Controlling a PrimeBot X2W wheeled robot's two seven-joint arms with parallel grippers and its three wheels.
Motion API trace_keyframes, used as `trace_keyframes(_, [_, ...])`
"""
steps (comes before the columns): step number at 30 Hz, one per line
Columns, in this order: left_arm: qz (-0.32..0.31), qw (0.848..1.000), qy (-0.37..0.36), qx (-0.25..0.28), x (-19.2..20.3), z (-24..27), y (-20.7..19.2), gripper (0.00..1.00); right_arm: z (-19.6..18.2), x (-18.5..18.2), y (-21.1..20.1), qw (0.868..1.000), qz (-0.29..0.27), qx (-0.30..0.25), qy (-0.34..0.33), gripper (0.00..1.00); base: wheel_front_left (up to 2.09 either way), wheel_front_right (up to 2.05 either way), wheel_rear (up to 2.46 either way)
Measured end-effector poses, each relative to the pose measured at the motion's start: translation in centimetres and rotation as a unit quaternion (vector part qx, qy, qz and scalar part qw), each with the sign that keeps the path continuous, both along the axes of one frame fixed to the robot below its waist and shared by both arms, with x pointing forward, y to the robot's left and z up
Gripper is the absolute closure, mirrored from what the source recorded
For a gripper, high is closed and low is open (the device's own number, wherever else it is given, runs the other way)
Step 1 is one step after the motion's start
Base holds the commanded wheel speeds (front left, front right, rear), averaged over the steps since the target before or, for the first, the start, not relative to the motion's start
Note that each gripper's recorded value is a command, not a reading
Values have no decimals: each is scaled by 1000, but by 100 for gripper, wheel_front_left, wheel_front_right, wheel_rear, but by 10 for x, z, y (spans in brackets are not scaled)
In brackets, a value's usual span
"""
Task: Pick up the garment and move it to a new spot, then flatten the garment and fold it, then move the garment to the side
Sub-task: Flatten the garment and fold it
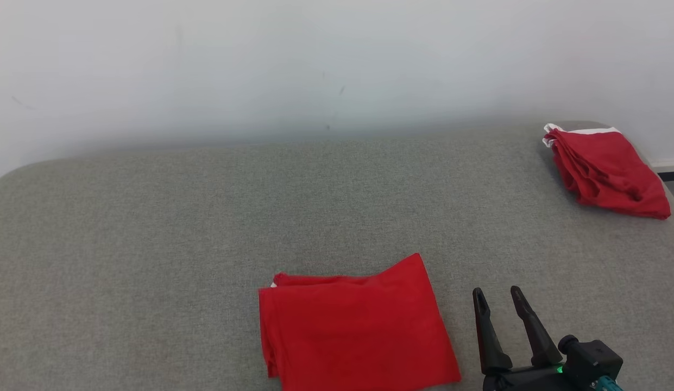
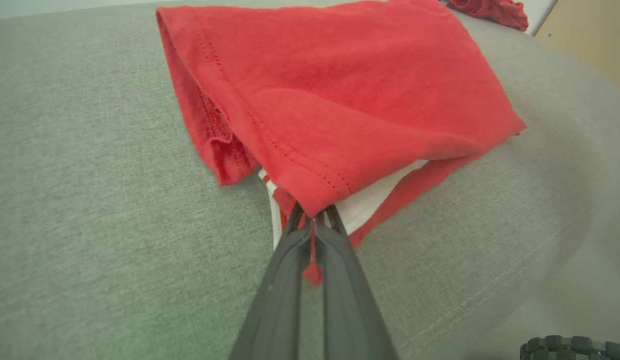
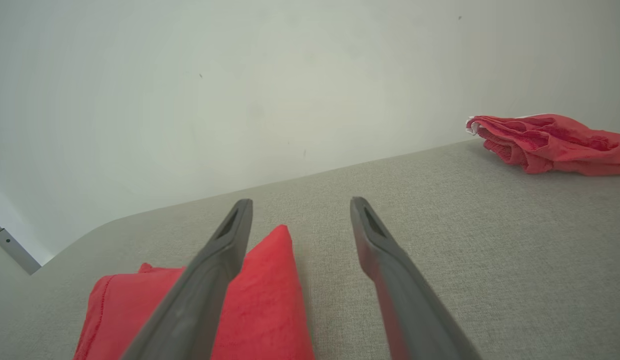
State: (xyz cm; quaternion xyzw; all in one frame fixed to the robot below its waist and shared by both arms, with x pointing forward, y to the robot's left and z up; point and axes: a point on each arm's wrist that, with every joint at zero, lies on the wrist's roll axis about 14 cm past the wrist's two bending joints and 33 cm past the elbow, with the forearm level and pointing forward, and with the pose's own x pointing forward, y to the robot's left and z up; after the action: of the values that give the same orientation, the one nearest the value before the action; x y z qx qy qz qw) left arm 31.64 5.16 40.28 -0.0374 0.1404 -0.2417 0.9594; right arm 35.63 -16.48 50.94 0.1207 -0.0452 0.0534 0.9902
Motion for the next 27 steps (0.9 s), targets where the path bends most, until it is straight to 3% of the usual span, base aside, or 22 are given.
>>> trace_keyframes(1, [-1,1000,3,2,-3,-2,0,88,0,0,1,1000,2,0,0,0,0,0,0])
trace_keyframes(2, [-1,1000,5,3,-5,-3,0,53,0,0,2,1000,3,0,0,0,0,0,0])
trace_keyframes(3, [-1,1000,4,2,-6,-3,0,0,0,1,3,1000,5,0,-1,0,0,0,0])
trace_keyframes(16, [42,999,0,-10,-9,2,14,0,1,-2,0,1000,1,-2,-2,0,0,0,0])
trace_keyframes(22, [101,995,-6,-13,-14,6,46,0,2,-2,-3,1000,-4,-1,-3,0,0,0,0])
trace_keyframes(27, [155,986,-59,-13,3,35,81,0,5,0,-2,1000,-2,0,-7,0,0,0,0])
